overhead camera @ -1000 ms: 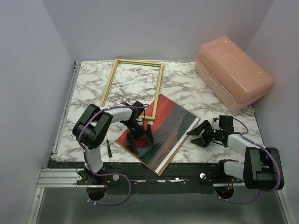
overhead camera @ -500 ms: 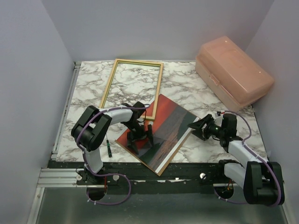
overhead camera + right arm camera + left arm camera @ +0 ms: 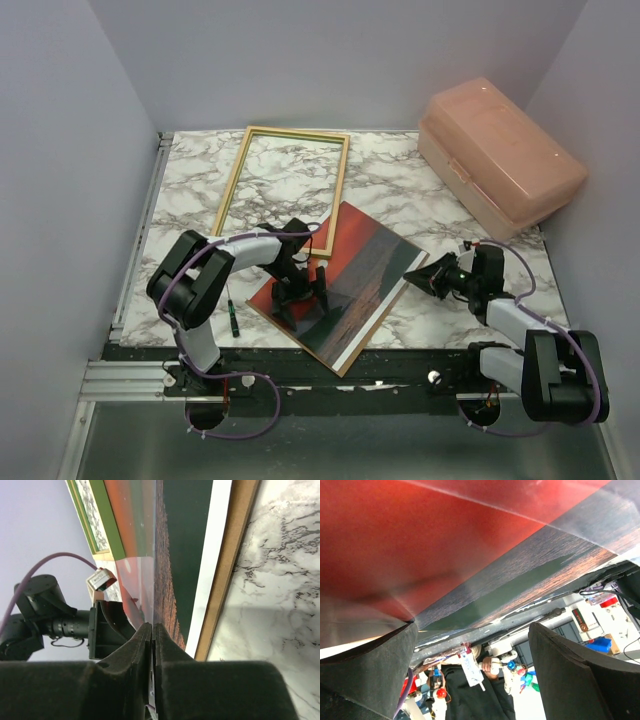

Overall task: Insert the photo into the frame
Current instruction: Pick up the photo frame item at the center of the board.

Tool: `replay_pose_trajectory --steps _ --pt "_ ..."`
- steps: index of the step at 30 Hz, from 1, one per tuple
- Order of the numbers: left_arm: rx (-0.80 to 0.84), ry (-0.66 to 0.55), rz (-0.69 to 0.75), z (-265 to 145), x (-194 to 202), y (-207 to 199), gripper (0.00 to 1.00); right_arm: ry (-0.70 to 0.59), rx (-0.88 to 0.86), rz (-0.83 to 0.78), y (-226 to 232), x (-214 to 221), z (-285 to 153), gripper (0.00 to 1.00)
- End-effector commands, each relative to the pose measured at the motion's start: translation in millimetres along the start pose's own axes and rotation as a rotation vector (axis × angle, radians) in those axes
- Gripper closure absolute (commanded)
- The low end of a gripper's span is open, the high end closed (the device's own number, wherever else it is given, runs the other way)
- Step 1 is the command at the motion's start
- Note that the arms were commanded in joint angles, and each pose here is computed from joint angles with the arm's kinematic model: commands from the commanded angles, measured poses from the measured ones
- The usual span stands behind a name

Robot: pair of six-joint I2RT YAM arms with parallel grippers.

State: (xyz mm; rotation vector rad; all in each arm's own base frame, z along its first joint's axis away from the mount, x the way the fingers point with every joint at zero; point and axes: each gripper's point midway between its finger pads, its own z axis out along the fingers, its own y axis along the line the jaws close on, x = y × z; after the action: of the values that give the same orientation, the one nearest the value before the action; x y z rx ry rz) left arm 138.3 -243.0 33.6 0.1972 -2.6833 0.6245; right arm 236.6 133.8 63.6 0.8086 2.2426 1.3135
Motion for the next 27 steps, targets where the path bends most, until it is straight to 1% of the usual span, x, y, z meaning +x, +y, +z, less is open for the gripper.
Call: replay_pose_trajectory --steps 1,2,8,14,17,22,27 --pt "-0.053 -0.295 0.195 10.9 -65.1 4.9 0.58 -0.038 0.010 -0.059 0.2 -10.4 3.2 0.96" --pt "-0.051 -0.301 0.198 9.0 -64.5 4.1 0.58 -0.035 0.016 -0.065 0.7 -11.0 3.2 0.99" --pt "-0.040 -0.339 0.211 -4.2 -60.4 -0.2 0.58 -0.069 0.073 -0.107 12.2 -19.8 -8.3 0.99" --pt "-0.063 -0.376 0.232 -18.8 -57.8 0.7 0.58 -0.179 0.256 -0.182 13.2 -32.9 -42.2 1.00" --pt "-0.079 -0.392 0.240 -25.2 -58.2 1.0 0.58 -0.217 0.361 -0.178 7.3 -35.3 -59.9 1.00" --pt "-0.090 -0.411 0.251 -34.6 -58.0 -0.5 0.57 -0.216 0.403 -0.141 10.8 -33.3 -69.2 1.00" --pt "-0.103 -0.422 0.254 -40.6 -58.0 2.0 0.57 -0.232 0.406 -0.166 39.2 -43.5 -80.9 1.00"
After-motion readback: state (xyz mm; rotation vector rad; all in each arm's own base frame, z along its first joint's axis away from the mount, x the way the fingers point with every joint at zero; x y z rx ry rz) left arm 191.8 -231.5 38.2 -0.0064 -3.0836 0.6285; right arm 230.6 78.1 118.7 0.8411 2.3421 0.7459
